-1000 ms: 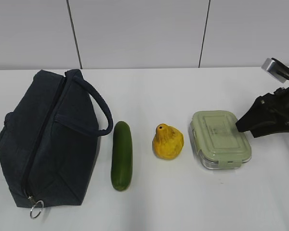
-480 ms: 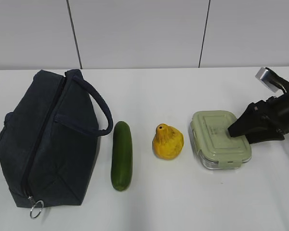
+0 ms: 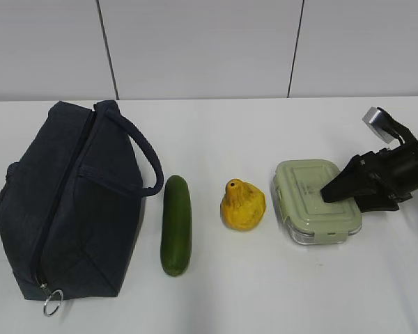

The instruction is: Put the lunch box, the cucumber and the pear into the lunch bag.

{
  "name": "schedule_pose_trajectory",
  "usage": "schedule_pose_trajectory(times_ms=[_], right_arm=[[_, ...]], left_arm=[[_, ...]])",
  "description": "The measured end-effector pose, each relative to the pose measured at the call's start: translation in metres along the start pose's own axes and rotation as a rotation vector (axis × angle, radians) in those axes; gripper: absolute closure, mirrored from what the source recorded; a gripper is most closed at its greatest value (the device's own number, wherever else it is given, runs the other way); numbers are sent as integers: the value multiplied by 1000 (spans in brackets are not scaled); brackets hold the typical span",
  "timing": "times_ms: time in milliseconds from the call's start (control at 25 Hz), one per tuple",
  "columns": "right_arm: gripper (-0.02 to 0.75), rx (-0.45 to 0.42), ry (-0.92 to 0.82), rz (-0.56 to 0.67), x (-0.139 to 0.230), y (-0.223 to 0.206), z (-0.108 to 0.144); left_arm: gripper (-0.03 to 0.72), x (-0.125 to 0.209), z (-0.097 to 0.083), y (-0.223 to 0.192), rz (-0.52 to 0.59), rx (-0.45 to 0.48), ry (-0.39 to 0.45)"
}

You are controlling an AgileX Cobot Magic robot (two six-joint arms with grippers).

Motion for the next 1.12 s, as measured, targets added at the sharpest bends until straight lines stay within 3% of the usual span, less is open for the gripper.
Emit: schedule_pose_trajectory(times_ms=[320,680,1120], right_arm=[[154,-6,11,-4,-1,0,0],[298,-37,-1,-12,-2,0,3],[349,-41,-8,-13,-2,0,4]], left_arm=[[447,0,0,0,0,0,0],[447,0,0,0,0,0,0],[447,0,0,0,0,0,0]])
Point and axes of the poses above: a point on each arm's last joint axis where the gripper is mounted, y pointing back along that axis away from the gripper, z along the wrist's bending axis when the last joint is at zero, x = y × z, the point moved 1 cm from there along -y, pointing out along that axis toward the gripper, and after that the axes turned 13 degrees about -y, right-handed, at the moved point
